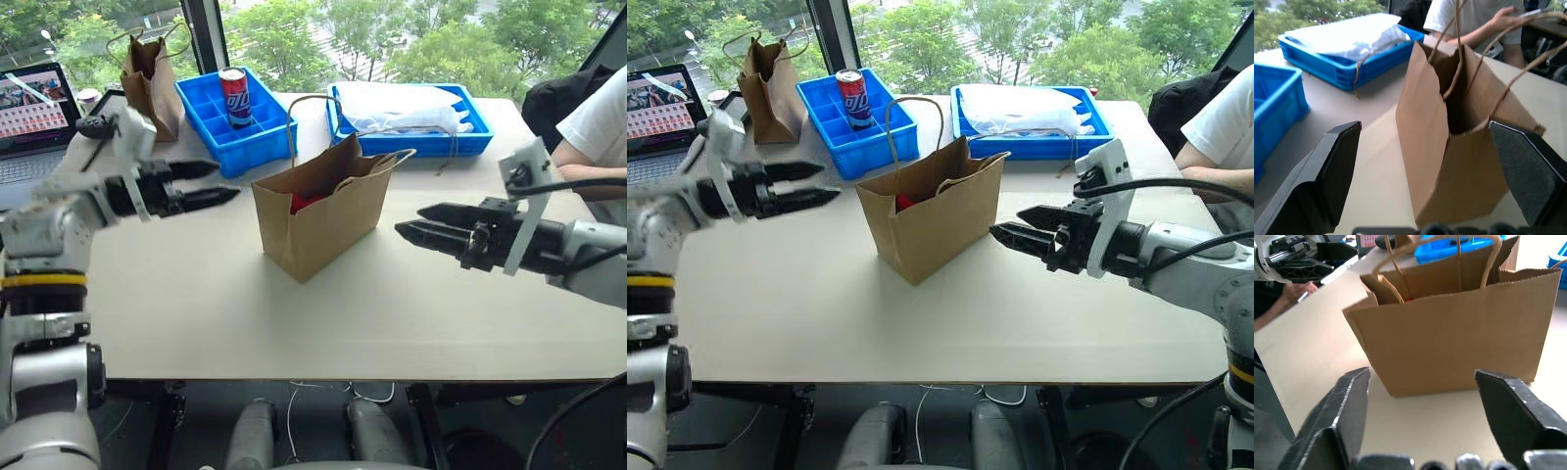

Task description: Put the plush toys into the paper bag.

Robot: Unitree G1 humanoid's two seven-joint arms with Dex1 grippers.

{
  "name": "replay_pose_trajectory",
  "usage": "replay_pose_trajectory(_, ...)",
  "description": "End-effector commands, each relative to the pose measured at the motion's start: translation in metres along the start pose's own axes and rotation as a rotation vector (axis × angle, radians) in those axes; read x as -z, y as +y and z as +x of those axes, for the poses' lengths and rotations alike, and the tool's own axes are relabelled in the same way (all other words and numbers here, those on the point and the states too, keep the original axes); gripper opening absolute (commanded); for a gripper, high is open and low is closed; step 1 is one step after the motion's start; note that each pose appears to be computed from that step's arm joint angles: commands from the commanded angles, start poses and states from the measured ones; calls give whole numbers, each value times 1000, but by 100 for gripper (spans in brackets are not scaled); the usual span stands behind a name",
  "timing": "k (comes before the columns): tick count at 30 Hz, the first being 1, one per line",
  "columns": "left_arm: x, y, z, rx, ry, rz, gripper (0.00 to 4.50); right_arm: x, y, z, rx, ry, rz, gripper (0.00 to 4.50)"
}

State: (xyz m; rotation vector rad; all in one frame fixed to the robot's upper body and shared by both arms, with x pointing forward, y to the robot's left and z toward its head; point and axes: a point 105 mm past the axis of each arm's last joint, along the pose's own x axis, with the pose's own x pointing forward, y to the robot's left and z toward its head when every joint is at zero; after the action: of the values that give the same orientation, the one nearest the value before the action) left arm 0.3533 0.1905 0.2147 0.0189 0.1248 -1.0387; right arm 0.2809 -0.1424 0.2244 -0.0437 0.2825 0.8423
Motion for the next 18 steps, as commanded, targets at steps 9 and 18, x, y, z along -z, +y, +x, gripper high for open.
replay_pose_trajectory(9, 2, -38, 32, 59, -57, 62, 450, 7, 22, 74, 35, -190, -286, 3)
replay_pose_trajectory(18, 17, -52, 45, 123, 2, 48, 450, 2, 28, 100, 22, -285, -236, 3)
